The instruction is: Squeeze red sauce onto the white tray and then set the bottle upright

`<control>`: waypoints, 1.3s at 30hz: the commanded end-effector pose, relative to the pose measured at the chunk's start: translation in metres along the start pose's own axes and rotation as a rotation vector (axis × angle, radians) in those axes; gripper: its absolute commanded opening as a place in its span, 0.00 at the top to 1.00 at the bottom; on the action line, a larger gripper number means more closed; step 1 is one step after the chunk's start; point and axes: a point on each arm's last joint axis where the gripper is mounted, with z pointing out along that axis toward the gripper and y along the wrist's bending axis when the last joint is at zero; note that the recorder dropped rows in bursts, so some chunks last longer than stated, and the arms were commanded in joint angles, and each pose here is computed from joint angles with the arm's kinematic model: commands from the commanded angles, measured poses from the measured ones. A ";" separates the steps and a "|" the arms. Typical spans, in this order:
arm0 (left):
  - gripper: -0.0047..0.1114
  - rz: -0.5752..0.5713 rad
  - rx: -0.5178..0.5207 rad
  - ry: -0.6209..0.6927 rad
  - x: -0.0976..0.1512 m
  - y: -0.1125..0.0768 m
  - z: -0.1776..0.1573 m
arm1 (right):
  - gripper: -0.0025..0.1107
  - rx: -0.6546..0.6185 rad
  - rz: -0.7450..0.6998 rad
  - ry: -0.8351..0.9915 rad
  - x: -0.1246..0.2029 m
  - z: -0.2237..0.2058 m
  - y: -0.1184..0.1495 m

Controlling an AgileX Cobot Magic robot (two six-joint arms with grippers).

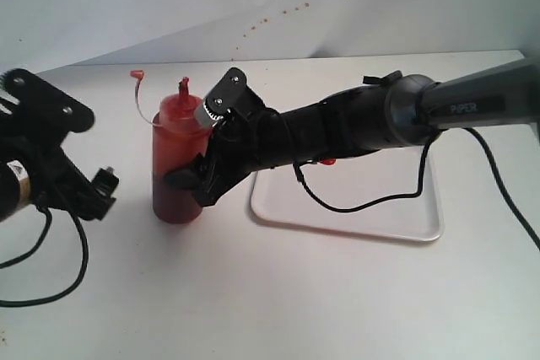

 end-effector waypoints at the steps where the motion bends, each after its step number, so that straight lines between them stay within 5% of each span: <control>1: 0.06 -0.178 -0.229 -0.004 0.002 0.023 -0.007 | 0.98 -0.055 0.010 -0.061 -0.013 0.002 0.009; 16: 0.06 -0.202 -0.243 -0.024 0.001 0.025 -0.007 | 0.97 0.108 -0.132 0.090 -0.010 0.026 0.030; 19: 0.06 -0.211 -0.271 -0.026 0.001 0.027 -0.008 | 0.80 0.108 -0.132 0.090 -0.010 0.026 0.030; 25: 0.06 -0.257 -0.386 -0.005 0.004 0.037 -0.011 | 0.05 0.124 -0.062 0.093 -0.009 0.026 0.029; 32: 0.06 -0.265 -0.410 -0.004 0.005 0.039 -0.012 | 0.05 0.125 -0.057 0.016 -0.040 0.008 0.035; 39: 0.06 -0.307 -0.567 -0.015 0.007 0.051 -0.019 | 0.05 0.075 -0.115 -0.179 -0.107 -0.042 0.059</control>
